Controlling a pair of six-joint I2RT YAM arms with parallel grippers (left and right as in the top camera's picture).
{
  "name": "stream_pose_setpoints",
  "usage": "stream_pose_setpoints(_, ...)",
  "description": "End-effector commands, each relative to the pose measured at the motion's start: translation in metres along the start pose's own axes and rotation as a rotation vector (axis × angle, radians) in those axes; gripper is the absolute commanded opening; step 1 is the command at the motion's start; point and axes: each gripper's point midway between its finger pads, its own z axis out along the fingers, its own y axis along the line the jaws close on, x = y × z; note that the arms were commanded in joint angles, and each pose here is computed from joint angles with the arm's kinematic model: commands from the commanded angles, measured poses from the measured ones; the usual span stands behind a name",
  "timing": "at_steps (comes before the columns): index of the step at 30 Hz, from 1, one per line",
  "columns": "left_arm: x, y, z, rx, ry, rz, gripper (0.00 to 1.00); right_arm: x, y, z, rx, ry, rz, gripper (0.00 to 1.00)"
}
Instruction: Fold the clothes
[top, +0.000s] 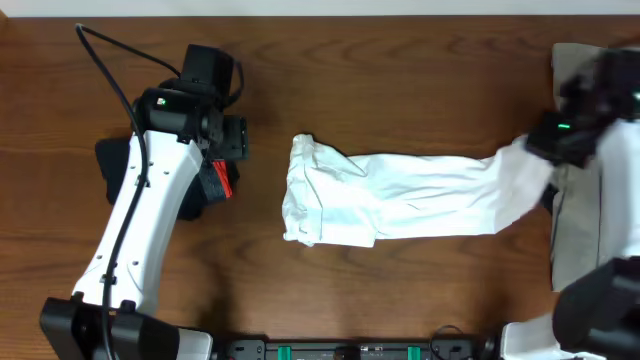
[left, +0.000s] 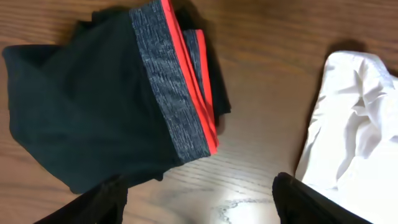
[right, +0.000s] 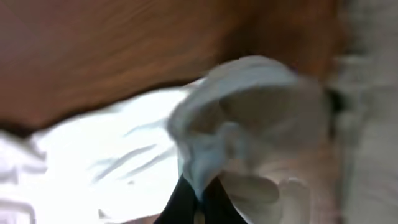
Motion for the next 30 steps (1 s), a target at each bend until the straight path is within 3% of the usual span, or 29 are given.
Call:
stream_pose_setpoints(1, -0.004, 0.004, -0.009, -0.005, -0.020, -0.003, 0.77, 0.024, 0.047, 0.018, -0.035, 0.070, -0.140, 0.01)
stream_pose_setpoints(7, -0.001, 0.005, -0.009, -0.008, -0.009, 0.000, 0.77, 0.070, 0.117, 0.052, -0.077, 0.133, -0.312, 0.02)
stream_pose_setpoints(15, 0.000, 0.005, -0.009, -0.009, -0.006, 0.000, 0.78, 0.121, 0.163, 0.078, -0.113, 0.169, -0.437, 0.07)
stream_pose_setpoints(16, 0.000, 0.005, -0.009, -0.009, -0.006, 0.000, 0.78, 0.124, 0.167, 0.080, -0.118, 0.168, -0.452, 0.18)
stream_pose_setpoints(17, 0.000, 0.005, -0.009, -0.009, -0.006, 0.000, 0.78, 0.126, 0.170, 0.080, -0.122, 0.165, -0.462, 0.34)
stream_pose_setpoints(18, 0.000, 0.005, -0.009, -0.009, -0.006, 0.001, 0.78, 0.126, 0.173, 0.080, -0.127, 0.161, -0.468, 0.44)
stream_pose_setpoints(24, 0.006, 0.004, -0.009, -0.002, 0.020, -0.044, 0.84, 0.100, 0.173, 0.060, -0.154, 0.083, -0.459, 0.45)
stream_pose_setpoints(30, 0.034, -0.038, 0.008, 0.221, 0.156, -0.103, 0.86, 0.061, 0.141, 0.031, -0.154, -0.021, -0.343, 0.56)
